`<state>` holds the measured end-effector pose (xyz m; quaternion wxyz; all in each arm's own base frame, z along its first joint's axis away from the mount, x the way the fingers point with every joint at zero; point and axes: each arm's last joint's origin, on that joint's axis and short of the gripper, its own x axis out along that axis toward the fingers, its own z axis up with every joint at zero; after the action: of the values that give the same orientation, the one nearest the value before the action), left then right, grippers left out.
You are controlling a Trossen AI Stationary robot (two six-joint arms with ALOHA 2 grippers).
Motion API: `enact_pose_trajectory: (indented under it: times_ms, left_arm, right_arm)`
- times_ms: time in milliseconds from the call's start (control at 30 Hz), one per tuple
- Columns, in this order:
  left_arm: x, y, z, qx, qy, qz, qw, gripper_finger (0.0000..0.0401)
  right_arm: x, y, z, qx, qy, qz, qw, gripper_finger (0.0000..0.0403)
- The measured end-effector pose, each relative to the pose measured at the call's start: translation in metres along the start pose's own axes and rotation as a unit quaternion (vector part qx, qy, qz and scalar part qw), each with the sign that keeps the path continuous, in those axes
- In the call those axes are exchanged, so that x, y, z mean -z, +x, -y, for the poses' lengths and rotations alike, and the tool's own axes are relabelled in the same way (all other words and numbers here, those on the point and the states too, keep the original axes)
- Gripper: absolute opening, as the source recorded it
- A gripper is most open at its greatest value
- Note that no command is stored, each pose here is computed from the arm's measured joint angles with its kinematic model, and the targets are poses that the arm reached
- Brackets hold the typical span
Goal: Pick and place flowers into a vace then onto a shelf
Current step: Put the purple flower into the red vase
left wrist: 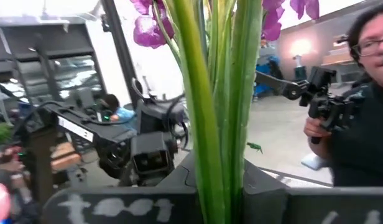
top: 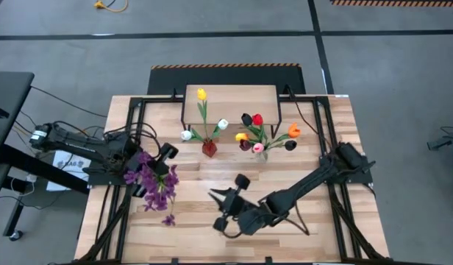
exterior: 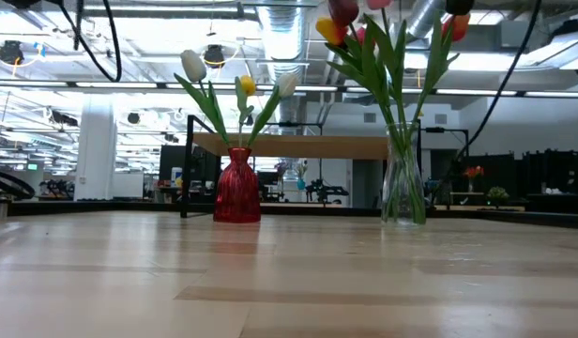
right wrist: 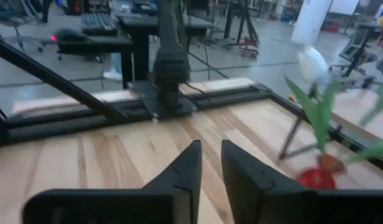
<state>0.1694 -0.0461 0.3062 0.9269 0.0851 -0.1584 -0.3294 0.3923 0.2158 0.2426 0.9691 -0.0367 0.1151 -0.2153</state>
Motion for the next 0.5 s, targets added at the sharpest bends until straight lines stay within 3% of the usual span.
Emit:
enact_pose_trajectory:
  times_ms: [500]
  left_arm:
    - [0.031, 0.012, 0.037, 0.016, -0.035, -0.039, 0.999, 0.0000]
  right_arm:
    - [-0.030, 0.025, -0.053, 0.007, -0.020, 0.072, 0.997, 0.0140]
